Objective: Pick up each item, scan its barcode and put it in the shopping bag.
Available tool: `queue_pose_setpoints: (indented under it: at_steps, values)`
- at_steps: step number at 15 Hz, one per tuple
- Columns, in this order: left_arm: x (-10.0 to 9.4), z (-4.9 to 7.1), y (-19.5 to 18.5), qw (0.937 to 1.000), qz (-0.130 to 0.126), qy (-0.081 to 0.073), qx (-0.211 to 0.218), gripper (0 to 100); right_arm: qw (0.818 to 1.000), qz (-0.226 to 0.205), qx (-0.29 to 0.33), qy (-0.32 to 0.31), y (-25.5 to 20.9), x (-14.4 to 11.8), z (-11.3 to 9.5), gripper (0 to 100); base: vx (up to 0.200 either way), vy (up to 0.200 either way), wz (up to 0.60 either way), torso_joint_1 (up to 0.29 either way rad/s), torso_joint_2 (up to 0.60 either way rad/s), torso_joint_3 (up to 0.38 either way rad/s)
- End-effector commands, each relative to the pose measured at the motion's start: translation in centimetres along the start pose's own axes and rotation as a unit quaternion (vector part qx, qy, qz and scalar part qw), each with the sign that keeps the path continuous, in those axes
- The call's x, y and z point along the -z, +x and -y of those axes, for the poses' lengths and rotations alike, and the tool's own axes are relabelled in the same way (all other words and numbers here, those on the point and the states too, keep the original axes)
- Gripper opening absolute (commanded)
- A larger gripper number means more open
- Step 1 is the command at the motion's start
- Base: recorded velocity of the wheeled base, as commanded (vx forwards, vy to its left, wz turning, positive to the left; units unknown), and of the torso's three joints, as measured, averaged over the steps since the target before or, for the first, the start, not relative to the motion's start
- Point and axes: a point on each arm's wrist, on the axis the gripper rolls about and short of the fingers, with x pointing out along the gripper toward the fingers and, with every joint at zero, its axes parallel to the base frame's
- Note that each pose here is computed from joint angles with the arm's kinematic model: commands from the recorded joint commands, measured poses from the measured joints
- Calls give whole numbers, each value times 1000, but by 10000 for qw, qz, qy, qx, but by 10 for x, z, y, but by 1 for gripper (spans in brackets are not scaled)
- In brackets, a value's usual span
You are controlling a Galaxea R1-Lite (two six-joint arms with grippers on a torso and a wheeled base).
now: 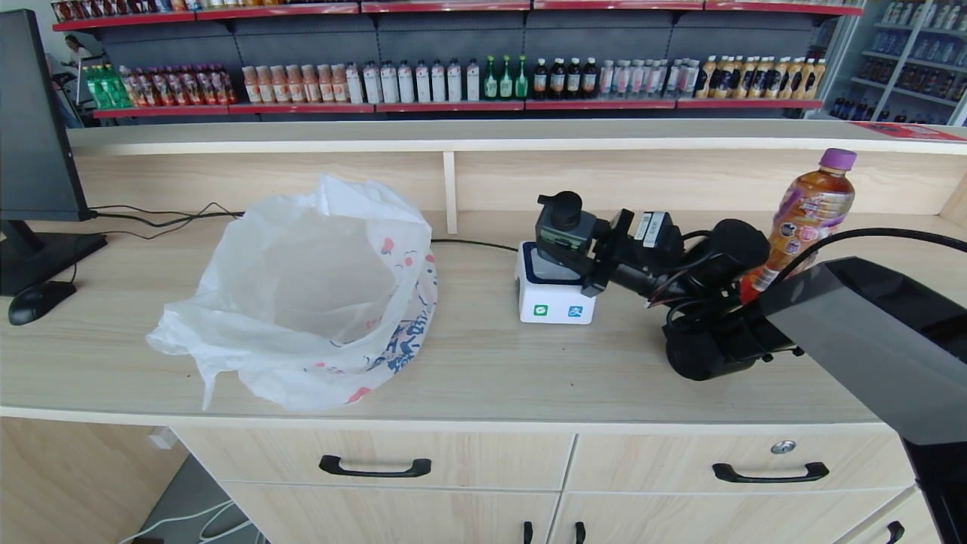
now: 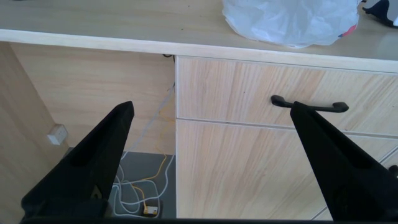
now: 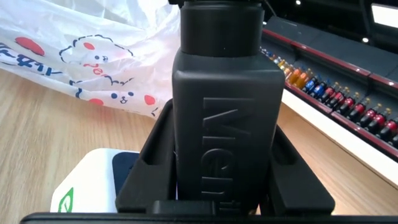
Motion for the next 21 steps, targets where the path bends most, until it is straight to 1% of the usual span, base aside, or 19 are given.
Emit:
queue_pose_setpoints:
  at_steps: [1,3,6,10,12,14,16,17,18,19,20,21]
  values:
    - [0,0,0,10000,-4,2,0,100,10000,20,16,-77,-1,-8,4,0,0,0,0,0,0,0]
    - [0,0,0,10000,-4,2,0,100,9996,-63,63,-251,-9,-18,8,0,0,0,0,0,0,0]
    - [0,0,0,10000,-4,2,0,100,9995,-98,91,-290,-12,-32,8,0,0,0,0,0,0,0]
    - [0,0,0,10000,-19,2,0,100,9996,-107,105,-230,-16,-58,9,0,0,0,0,0,0,0]
    - [0,0,0,10000,-19,10,0,100,9993,-303,228,-14,-27,-70,4,0,0,0,0,0,0,0]
    - [0,0,0,10000,-4,10,0,100,9951,-634,687,314,-41,-90,-5,0,0,0,0,0,0,0]
    - [0,0,0,10000,4,2,0,100,9835,-1008,1368,629,-56,-111,-14,0,0,0,0,0,0,0]
    - [0,0,0,10000,-4,2,0,100,9768,-1157,1656,708,-61,-119,-19,0,-200,0,0,-2,2,2]
    - [0,0,0,10000,-4,2,0,100,9734,-1233,1784,745,-64,-123,-21,0,-200,0,0,2,-2,2]
    - [0,0,0,10000,-4,10,0,100,9630,-1372,2146,878,-71,-132,-25,0,-200,0,0,22,2,-7]
    - [0,0,0,10000,-4,10,0,100,9532,-1384,2485,1030,-75,-138,-21,0,-200,0,0,7,2,-2]
    - [0,0,0,10000,-4,10,0,100,9493,-1382,2605,1090,-76,-139,-21,0,-200,0,0,-7,-2,2]
